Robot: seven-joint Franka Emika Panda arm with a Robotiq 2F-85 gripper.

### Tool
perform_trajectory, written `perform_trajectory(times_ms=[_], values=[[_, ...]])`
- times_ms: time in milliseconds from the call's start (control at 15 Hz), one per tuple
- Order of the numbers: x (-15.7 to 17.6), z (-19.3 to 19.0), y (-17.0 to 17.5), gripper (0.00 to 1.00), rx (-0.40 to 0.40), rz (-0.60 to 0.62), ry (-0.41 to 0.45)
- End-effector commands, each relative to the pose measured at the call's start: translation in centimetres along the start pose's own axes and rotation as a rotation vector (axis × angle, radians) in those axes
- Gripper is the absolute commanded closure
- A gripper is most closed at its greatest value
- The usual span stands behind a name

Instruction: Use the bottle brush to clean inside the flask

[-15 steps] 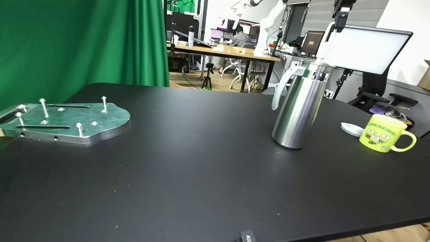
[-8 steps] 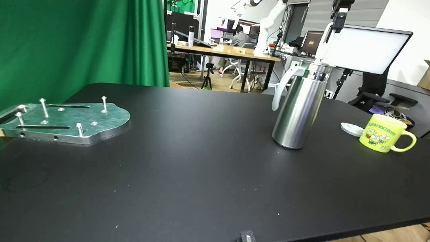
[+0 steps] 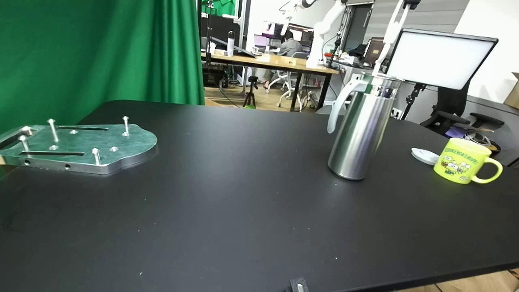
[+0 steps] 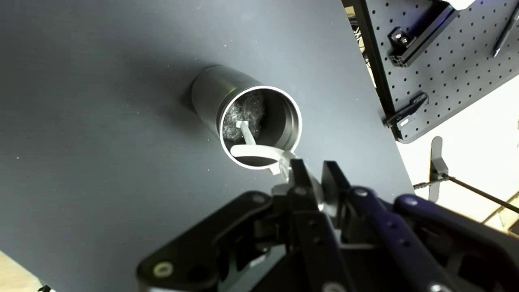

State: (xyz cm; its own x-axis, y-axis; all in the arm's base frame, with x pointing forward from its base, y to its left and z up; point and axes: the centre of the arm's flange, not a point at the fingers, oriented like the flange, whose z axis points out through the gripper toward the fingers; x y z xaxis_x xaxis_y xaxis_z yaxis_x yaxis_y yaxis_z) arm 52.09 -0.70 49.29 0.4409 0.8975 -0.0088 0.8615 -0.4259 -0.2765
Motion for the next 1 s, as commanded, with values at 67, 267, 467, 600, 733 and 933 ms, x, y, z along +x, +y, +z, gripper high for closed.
perform_trajectory(times_ms=[67, 267, 467, 600, 733, 933], values=[[0.2, -2.9, -2.8, 0.96, -0.033, -0.015, 0.011], [0.0, -2.5, -2.9, 0.96, -0.031, -0.011, 0.005], [-0.2, -0.8, -2.3, 0.96, -0.004, 0.003, -0.012], [-0.4, 0.5, -1.9, 0.96, 0.017, 0.014, -0.022], [-0.5, 1.5, -1.6, 0.96, 0.036, 0.020, -0.031], [-0.4, 2.6, -1.3, 0.96, 0.057, 0.023, -0.039]])
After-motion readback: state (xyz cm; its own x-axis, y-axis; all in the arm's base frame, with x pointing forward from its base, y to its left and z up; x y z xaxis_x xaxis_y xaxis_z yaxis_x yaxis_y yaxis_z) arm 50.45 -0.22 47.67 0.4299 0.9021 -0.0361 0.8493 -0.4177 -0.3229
